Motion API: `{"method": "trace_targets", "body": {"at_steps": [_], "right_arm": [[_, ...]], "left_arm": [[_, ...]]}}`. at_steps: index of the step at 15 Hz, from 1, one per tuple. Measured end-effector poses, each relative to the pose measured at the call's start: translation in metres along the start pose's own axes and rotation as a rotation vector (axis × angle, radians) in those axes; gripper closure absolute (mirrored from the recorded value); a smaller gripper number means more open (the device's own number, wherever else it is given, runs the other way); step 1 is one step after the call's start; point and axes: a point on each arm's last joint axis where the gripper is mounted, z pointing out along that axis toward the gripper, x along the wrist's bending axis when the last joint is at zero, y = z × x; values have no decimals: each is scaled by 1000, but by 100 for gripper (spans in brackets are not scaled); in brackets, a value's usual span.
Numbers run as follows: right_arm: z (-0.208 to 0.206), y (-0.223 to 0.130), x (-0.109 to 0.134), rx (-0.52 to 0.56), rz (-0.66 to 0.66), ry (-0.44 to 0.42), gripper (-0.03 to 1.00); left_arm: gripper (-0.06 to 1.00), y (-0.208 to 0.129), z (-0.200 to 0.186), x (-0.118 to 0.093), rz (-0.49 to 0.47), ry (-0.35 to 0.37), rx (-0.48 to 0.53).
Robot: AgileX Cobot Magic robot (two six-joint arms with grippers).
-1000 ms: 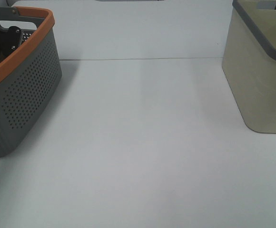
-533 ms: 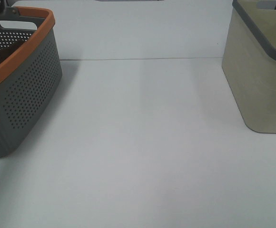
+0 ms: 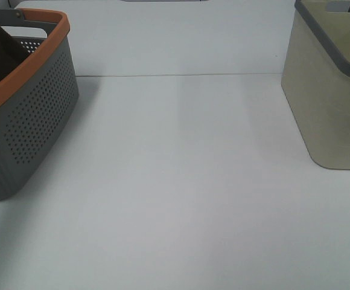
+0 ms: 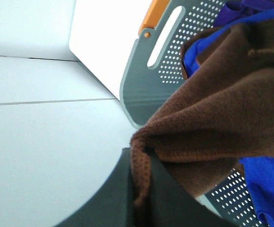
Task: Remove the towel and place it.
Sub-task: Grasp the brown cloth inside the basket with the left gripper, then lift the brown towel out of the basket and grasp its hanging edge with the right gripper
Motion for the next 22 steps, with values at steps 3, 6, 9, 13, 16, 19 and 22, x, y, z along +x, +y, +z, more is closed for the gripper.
{"method": "trace_targets", "body": {"at_steps": [3,6,9,13,16,19,22], "right_arm": [[0,0,0,0,0,0,18],[0,0,0,0,0,0,18],[0,0,0,0,0,0,18],[0,0,0,0,0,0,18],[0,0,0,0,0,0,18],[0,0,0,0,0,0,18],[0,0,0,0,0,0,18]], "left_arm": [[93,1,-30,7,-97,59,-62],[94,7,-50,14,-147,130,-142],[94,26,-63,12,-129,167,-241],[94,55,-94,20,-104,237,-383],[94,72,-115,25,-128,255,-475],[94,89,-121,17,-157,202,-554],[94,111,-119,3,-129,145,-610]]}}
